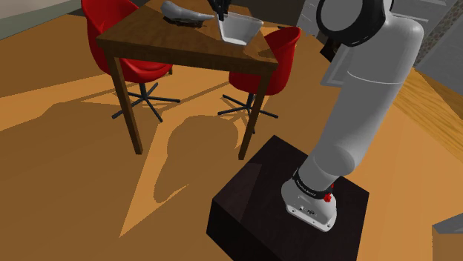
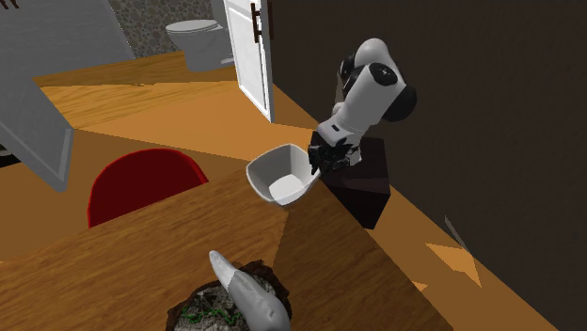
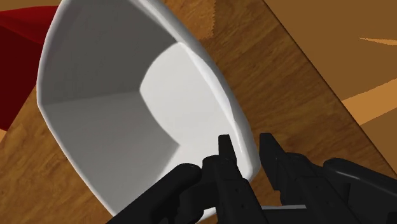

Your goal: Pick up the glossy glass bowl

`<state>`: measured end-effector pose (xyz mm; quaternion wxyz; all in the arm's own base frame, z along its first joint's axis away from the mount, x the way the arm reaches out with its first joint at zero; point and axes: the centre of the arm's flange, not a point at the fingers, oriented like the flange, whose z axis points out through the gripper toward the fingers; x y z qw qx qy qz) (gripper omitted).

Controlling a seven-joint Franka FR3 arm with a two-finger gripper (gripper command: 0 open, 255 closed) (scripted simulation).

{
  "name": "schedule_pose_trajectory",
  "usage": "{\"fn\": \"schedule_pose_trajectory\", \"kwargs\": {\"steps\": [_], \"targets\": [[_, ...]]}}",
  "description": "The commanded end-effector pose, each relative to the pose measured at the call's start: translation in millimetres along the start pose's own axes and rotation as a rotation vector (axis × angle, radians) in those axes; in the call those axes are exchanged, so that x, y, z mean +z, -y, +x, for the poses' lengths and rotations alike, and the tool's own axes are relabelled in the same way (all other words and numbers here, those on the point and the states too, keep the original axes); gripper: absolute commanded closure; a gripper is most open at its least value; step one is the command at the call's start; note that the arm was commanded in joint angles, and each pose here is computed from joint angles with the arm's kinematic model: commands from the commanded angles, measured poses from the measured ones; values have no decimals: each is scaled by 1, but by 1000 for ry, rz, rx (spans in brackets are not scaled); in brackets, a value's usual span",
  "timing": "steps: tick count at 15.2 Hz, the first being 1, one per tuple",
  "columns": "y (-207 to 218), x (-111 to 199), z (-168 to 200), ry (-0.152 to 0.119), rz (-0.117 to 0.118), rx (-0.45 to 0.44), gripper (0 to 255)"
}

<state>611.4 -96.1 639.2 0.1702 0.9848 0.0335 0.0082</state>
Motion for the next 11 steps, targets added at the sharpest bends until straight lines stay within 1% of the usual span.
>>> {"fn": "schedule_pose_trajectory", "kwargs": {"steps": [1, 9, 11], "targets": [[-4, -12, 0, -1, 0, 0, 255], [-18, -51, 0, -1, 0, 0, 255], [-18, -52, 0, -1, 0, 0, 255]]}}
